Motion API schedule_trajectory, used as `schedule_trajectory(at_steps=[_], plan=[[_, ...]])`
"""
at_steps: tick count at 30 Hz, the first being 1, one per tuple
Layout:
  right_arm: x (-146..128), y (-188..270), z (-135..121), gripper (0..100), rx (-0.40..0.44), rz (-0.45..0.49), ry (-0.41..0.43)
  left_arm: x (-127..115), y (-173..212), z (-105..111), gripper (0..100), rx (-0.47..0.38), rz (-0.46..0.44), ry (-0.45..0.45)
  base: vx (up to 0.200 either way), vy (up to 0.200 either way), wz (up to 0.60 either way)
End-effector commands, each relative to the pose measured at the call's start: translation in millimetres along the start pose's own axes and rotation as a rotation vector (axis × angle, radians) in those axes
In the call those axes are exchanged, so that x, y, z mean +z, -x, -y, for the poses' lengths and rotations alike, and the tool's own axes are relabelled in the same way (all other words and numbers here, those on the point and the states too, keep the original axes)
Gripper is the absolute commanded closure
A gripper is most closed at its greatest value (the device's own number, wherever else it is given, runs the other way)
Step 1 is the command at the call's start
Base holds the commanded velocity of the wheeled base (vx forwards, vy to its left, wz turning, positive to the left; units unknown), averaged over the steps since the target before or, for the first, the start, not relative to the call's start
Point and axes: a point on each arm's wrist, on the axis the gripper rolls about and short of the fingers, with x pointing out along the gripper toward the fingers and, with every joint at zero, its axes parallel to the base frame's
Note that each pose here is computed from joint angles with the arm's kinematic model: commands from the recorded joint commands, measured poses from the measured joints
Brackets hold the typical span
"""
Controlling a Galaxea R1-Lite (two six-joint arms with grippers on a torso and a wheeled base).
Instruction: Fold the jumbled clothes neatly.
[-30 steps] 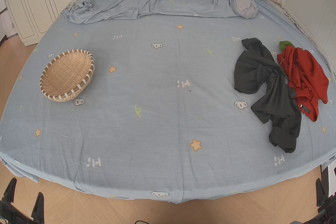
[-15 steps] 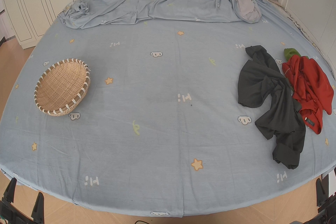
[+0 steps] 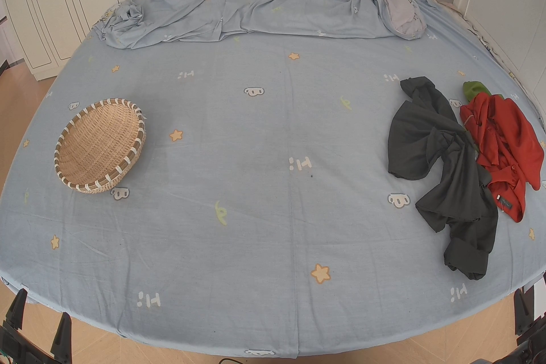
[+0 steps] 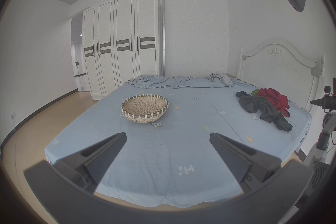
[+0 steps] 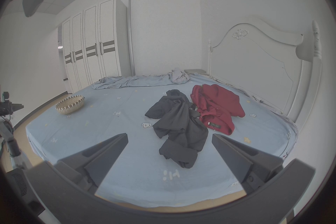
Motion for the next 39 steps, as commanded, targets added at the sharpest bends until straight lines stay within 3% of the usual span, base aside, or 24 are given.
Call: schedule_trajectory(at_steps=[1, 3, 5, 9, 12, 14, 15, 22, 30, 39], plan=[[-5.4, -0.2, 0.1, 0, -0.001, -0.005, 0.010, -5.3, 0.1, 0.0, 0, 0.000, 0.000, 0.000, 0.000, 0.000, 0.00], [3.7, 1.6, -0.1, 0, 0.001, 0.027, 0.011, -5.3, 0.1, 0.0, 0, 0.000, 0.000, 0.000, 0.000, 0.000, 0.00], [30.2, 4.3, -0.6, 0, -0.005, 0.064, 0.006, -5.3, 0.1, 0.0, 0, 0.000, 0.000, 0.000, 0.000, 0.000, 0.00], [71.2, -4.8, -1.1, 0, -0.029, 0.040, 0.007, -5.3, 0.1, 0.0, 0, 0.000, 0.000, -0.001, 0.000, 0.000, 0.00], [79.8, -27.1, -1.7, 0, -0.028, -0.078, 0.013, -5.3, 0.1, 0.0, 0, 0.000, 0.000, 0.000, 0.000, 0.000, 0.00], [81.4, -33.3, -1.9, 0, -0.029, -0.102, 0.012, -5.3, 0.1, 0.0, 0, 0.000, 0.000, 0.000, 0.000, 0.000, 0.00], [85.4, -50.2, -2.3, 0, -0.032, -0.159, 0.011, -5.3, 0.1, 0.0, 0, 0.000, 0.000, 0.000, 0.000, 0.000, 0.00], [108.4, -138.5, -0.9, 0, -0.077, -0.328, -0.005, -5.3, 0.1, 0.1, 0, -0.003, 0.000, -0.001, 0.000, 0.000, 0.00], [105.3, -278.8, 27.2, 0, -0.182, -0.439, -0.020, -5.1, 0.1, 0.1, 0, -0.003, 0.001, -0.001, 0.000, 0.000, 0.00], [74.3, -383.1, 51.8, 0, -0.210, -0.491, -0.023, -5.1, 0.1, 0.1, 0, -0.003, 0.001, -0.001, 0.000, 0.000, 0.00]])
